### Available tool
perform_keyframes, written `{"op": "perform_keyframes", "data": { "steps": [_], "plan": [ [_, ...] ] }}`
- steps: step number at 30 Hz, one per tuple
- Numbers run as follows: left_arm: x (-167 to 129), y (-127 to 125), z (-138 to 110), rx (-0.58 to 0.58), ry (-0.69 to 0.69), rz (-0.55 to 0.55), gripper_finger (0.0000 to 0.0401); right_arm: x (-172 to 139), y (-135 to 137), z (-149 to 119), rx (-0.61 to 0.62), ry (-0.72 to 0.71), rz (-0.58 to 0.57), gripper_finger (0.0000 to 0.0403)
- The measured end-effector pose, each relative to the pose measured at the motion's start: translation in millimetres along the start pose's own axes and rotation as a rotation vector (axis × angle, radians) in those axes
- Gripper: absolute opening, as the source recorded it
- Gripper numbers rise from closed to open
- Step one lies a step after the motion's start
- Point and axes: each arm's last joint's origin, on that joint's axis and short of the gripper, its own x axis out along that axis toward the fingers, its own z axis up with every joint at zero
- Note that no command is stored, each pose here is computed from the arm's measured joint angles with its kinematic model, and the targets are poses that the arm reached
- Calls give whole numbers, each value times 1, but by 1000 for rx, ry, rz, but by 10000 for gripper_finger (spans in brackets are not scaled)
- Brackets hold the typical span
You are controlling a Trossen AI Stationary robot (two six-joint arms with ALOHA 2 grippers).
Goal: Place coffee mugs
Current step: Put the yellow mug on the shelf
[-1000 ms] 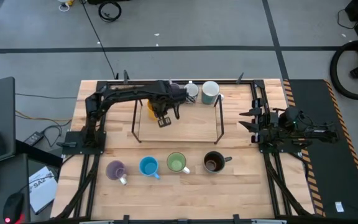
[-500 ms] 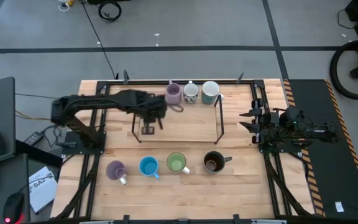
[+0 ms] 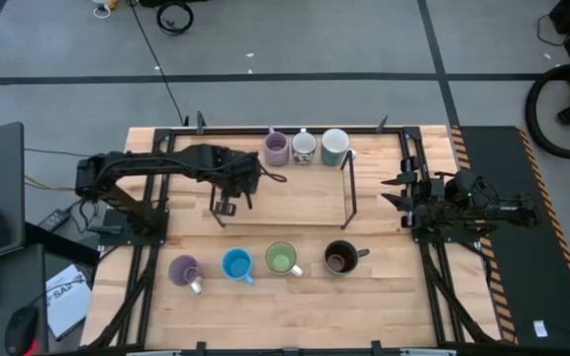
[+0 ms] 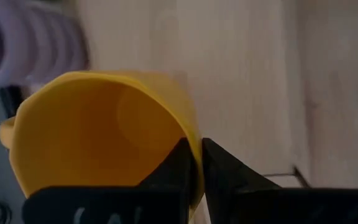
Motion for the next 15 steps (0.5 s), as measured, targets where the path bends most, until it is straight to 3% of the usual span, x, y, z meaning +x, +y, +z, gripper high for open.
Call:
{"op": "perform_keyframes", "data": {
  "steps": [4,15],
  "plan": [
    [12,0,-8,-97,43,-18,26,0,0,0,-7,2,0,144],
    [21,4,-12,-131,50,30,26,0,0,1,-19,-14,-5,144]
  ]
}}
